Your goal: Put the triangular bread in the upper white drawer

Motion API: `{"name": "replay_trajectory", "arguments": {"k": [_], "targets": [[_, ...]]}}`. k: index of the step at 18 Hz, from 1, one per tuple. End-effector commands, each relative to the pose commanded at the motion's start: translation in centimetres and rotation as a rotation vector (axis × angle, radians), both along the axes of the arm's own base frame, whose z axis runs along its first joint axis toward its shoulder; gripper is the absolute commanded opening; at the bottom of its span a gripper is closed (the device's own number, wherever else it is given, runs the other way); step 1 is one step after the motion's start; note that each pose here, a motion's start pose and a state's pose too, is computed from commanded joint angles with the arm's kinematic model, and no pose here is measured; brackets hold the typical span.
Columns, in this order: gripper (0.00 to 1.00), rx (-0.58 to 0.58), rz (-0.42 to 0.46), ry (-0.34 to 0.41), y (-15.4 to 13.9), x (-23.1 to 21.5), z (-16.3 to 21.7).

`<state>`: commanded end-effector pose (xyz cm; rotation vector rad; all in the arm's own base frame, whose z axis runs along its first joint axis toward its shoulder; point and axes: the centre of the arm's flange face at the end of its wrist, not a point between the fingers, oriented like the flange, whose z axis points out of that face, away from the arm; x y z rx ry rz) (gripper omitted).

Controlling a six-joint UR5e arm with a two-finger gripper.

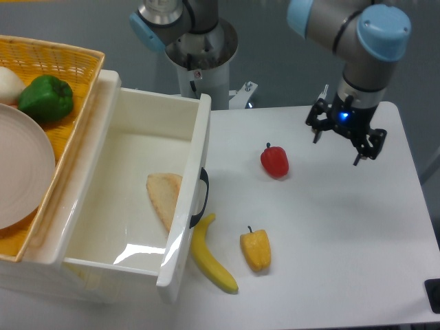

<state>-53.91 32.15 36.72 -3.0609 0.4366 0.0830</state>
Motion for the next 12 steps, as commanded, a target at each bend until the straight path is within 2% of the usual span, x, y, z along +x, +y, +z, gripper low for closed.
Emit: {"name": "replay_trajectory", "arguments": {"k": [4,6,12], "targets": [[1.0,-0.084,-0.112,-0.017,0.6,-1.9,-3.4],[1.0,-0.091,-0.148,-0.026,0.8,-2.5,-4.3],[1.0,-0.092,-0.165,-0.028,1.2,-2.4,-4.7]]}}
